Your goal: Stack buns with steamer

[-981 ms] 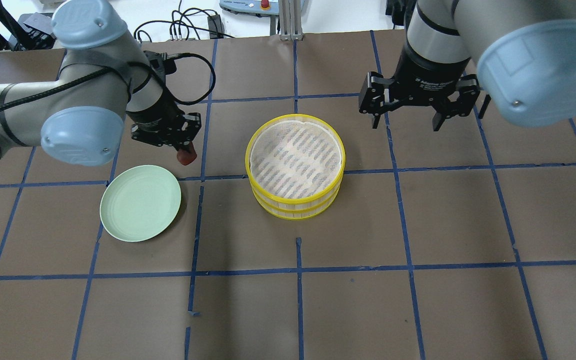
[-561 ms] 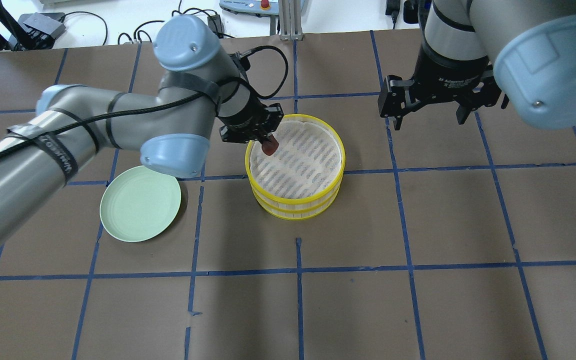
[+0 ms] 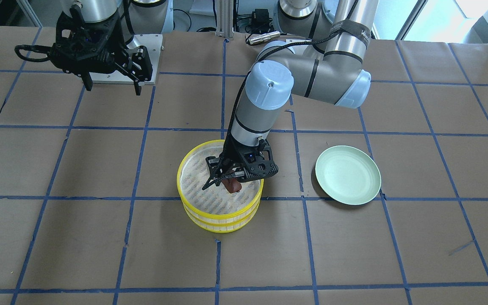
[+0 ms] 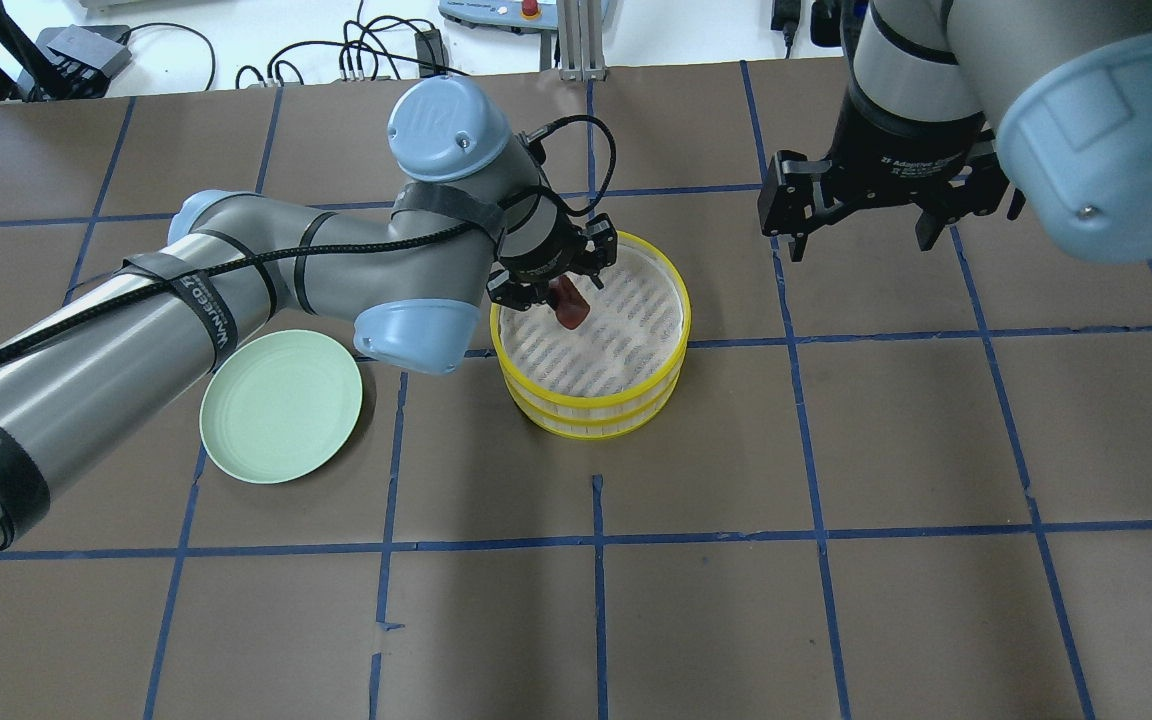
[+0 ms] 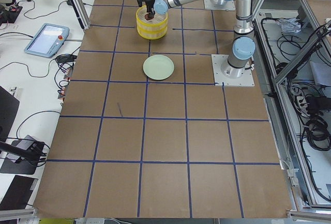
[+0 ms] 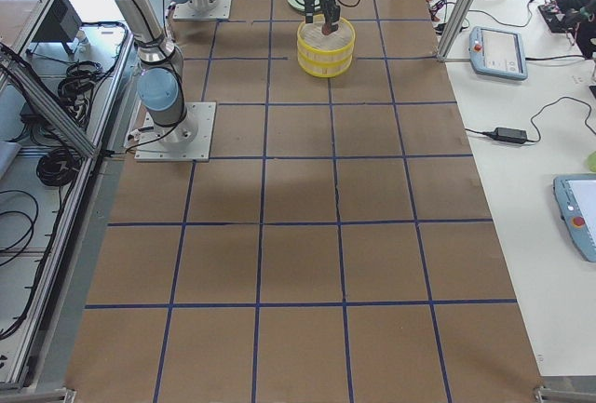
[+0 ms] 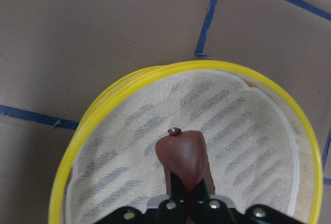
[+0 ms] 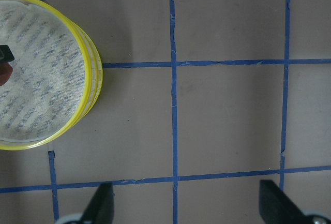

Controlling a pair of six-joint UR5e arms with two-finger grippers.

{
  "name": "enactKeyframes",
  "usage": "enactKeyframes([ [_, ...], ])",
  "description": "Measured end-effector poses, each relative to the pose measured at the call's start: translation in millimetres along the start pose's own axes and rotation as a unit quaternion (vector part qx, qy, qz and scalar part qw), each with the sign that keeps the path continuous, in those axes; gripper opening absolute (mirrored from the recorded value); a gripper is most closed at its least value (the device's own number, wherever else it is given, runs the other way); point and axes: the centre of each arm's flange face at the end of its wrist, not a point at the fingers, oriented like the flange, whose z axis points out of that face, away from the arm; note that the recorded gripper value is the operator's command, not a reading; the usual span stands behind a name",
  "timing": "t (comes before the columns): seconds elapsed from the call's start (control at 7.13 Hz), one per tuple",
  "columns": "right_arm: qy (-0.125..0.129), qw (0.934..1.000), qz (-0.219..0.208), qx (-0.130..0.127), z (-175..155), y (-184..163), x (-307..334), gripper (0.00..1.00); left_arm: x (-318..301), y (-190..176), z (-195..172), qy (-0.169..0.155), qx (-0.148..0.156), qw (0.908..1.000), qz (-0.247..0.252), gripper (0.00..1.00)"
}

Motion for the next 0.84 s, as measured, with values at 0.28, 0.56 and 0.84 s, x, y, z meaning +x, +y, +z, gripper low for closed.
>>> enactKeyframes([
  [0.28,0.002,1.0000,0.005,0.000,0,-2,4,1.00,0,1,-2,0.000,0.000,1.0000,0.001,1.00],
  [0.56,0.000,0.9999,0.016,-0.002,1,-7,17,1.00,0,1,-2,0.000,-0.001,1.0000,0.000,1.00],
  [0.84,0.003,0.9998,0.016,-0.009,1,-7,24,1.00,1,1,-5,0.001,0.001,1.0000,0.001,1.00],
])
